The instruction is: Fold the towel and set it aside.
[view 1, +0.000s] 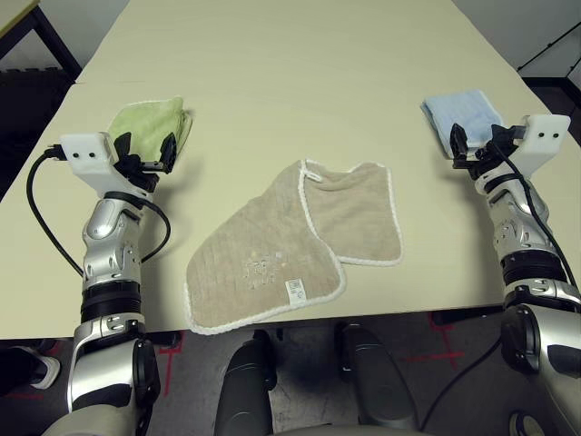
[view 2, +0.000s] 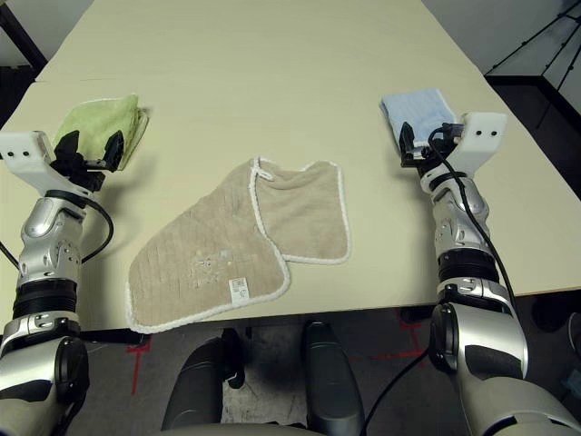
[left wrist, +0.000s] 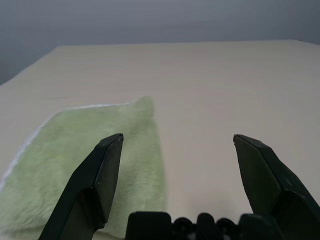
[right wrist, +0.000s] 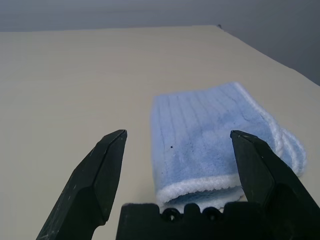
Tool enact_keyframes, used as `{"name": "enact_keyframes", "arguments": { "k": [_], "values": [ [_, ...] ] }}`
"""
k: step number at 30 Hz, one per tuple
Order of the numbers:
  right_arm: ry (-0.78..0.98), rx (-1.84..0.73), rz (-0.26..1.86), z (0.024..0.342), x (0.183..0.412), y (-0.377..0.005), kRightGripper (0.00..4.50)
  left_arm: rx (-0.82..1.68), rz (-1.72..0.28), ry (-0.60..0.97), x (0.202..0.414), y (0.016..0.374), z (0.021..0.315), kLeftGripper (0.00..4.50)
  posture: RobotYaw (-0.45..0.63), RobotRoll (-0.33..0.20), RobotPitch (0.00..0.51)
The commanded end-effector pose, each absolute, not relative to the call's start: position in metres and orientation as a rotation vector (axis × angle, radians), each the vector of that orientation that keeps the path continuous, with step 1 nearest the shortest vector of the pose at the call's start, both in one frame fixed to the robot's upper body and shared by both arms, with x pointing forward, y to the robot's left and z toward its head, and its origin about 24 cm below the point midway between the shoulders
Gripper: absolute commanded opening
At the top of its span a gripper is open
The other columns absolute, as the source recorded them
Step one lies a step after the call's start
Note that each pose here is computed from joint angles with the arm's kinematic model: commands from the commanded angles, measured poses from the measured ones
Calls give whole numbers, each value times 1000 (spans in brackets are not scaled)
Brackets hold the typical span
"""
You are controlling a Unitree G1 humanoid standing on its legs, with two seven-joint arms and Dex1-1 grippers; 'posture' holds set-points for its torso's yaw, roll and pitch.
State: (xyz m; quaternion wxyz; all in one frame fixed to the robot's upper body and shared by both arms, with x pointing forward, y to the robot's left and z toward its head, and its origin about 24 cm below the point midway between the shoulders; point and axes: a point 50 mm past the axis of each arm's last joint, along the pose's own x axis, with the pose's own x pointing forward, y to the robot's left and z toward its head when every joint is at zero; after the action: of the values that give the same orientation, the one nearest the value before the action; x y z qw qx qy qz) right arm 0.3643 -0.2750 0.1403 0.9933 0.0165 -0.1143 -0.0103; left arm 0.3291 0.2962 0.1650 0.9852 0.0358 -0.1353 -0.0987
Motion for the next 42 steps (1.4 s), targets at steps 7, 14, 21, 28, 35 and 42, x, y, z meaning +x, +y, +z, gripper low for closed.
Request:
{"name": "enact_keyframes", "arguments": {
  "k": [7,14,21,28,35,42],
  "values": [
    [-216,18,21,143,368,-272,4500,129,-740,-81,322,280,167,4460,-135,0,154],
    [-209,-2,60,148,371,-270,4500,250,-925,31,321,274,168,4460,-129,0,160],
    [-190,-58,134,154,374,-269,4500,348,-1053,106,318,269,169,4460,-148,0,162],
    [-115,-26,267,166,380,-264,4500,388,-1080,68,318,263,174,4460,-152,0,162],
    [165,109,452,164,383,-255,4500,411,-1085,35,317,260,176,4460,-144,0,167],
    [314,87,595,182,387,-242,4500,404,-1109,16,314,251,177,4460,-134,0,168]
  ]
}}
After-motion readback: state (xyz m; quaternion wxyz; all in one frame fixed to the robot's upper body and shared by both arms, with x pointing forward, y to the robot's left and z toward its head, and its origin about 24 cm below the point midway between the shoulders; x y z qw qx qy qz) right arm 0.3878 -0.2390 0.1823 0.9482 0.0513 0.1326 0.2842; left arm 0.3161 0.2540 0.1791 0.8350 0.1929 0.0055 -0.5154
